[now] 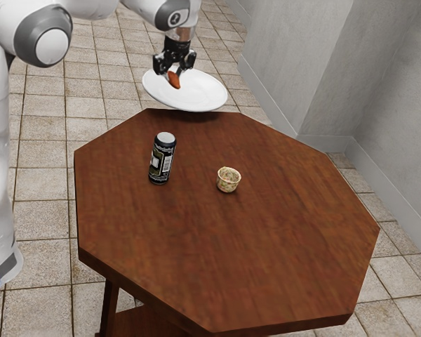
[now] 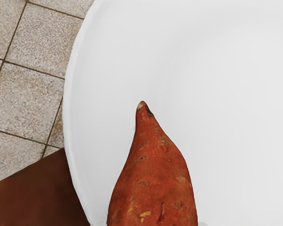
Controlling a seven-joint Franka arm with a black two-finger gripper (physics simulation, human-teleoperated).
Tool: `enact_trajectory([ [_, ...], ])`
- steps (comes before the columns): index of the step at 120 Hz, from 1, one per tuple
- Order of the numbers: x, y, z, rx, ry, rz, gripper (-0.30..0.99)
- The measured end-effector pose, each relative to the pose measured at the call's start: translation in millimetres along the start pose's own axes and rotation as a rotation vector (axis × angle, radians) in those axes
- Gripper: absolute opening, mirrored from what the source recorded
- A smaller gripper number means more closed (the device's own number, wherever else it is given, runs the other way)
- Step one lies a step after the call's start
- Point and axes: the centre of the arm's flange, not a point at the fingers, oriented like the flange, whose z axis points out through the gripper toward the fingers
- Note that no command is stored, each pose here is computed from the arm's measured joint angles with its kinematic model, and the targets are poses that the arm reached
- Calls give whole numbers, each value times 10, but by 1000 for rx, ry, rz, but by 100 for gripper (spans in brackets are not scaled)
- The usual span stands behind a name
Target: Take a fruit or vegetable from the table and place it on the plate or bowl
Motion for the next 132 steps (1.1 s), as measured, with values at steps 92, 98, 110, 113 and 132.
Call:
enact_trajectory([
  [92,156,287,447,-105,74,-55,11],
  [98,157,310,492,-111,80,-56,11],
  [110,151,351,538,-128,90,-57,11],
  [113,151,360,542,-133,92,-58,11],
  [132,150,398,530,-164,105,-52,37],
])
